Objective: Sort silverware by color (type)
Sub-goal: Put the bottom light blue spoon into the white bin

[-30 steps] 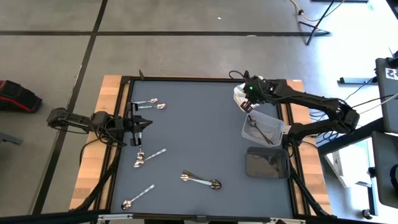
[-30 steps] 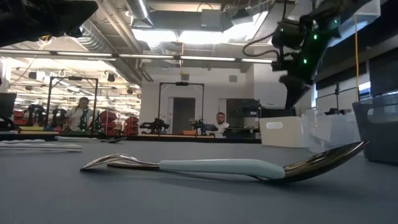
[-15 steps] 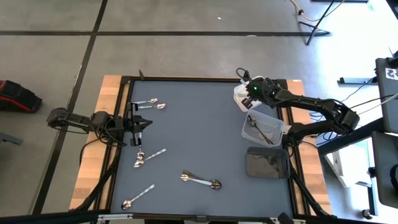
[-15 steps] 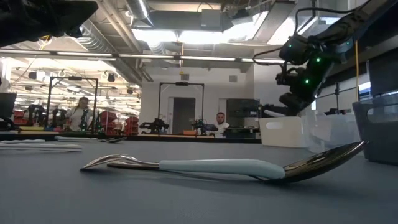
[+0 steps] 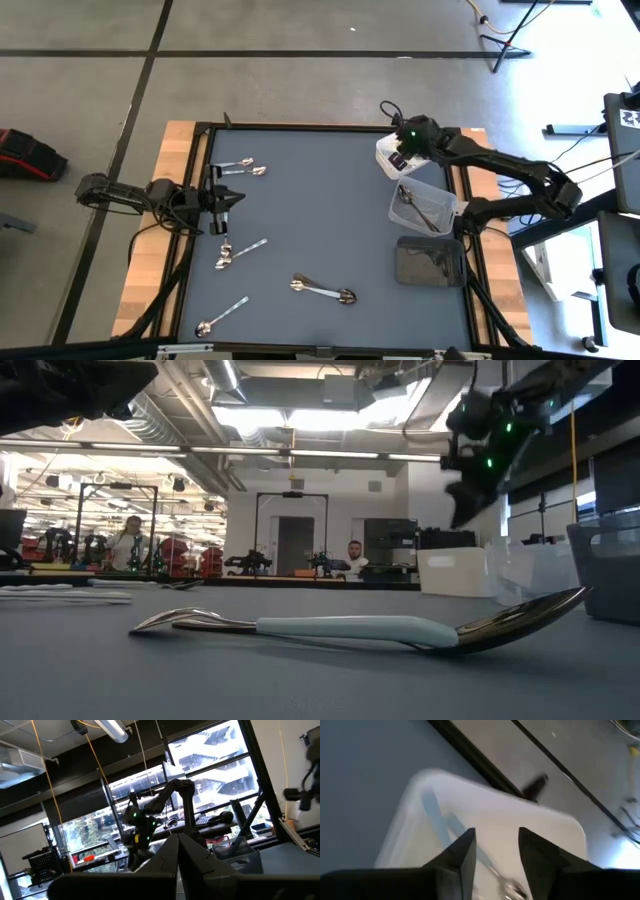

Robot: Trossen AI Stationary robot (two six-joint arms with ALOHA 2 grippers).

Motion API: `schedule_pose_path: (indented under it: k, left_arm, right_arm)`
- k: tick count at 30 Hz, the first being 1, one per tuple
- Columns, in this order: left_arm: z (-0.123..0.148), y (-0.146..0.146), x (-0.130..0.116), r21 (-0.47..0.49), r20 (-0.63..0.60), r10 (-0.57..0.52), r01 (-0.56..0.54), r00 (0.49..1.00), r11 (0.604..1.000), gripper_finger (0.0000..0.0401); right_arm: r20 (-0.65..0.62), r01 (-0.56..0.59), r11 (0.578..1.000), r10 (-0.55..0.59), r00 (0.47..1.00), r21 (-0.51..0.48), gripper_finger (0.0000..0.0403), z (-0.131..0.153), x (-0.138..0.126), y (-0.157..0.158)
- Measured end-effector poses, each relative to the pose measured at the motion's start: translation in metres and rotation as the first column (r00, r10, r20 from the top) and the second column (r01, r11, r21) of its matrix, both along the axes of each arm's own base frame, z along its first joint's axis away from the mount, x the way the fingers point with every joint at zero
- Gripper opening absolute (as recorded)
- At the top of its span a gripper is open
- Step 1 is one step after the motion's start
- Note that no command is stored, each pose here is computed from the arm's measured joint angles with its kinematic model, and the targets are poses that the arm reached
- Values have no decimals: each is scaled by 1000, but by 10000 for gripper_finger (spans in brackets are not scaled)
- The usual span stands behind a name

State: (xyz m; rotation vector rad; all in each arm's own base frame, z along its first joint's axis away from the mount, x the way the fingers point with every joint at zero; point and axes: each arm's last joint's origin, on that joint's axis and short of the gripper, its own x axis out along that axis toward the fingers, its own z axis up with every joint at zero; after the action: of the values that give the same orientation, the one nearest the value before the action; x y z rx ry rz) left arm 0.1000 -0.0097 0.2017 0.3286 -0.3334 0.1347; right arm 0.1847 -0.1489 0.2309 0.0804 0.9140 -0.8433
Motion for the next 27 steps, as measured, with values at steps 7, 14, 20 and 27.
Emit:
schedule_pose_path:
  k: [7,14,20,27]
  left_arm:
    - [-1,2,0,-31,-10,73,-73,997,997,16]
    - [-1,2,0,-28,-10,63,-63,998,998,64]
    - [-1,2,0,-26,-9,51,-52,999,998,82]
    - [0,-1,0,4,-3,-31,31,1000,1000,81]
  right_arm:
    - [246,-313,950,307,919,-15,149,25,36,57]
    - [315,-525,851,494,810,17,149,15,70,126]
    - [360,-665,747,620,697,1,150,-2,95,177]
    - [337,-764,644,710,618,45,150,-25,121,222]
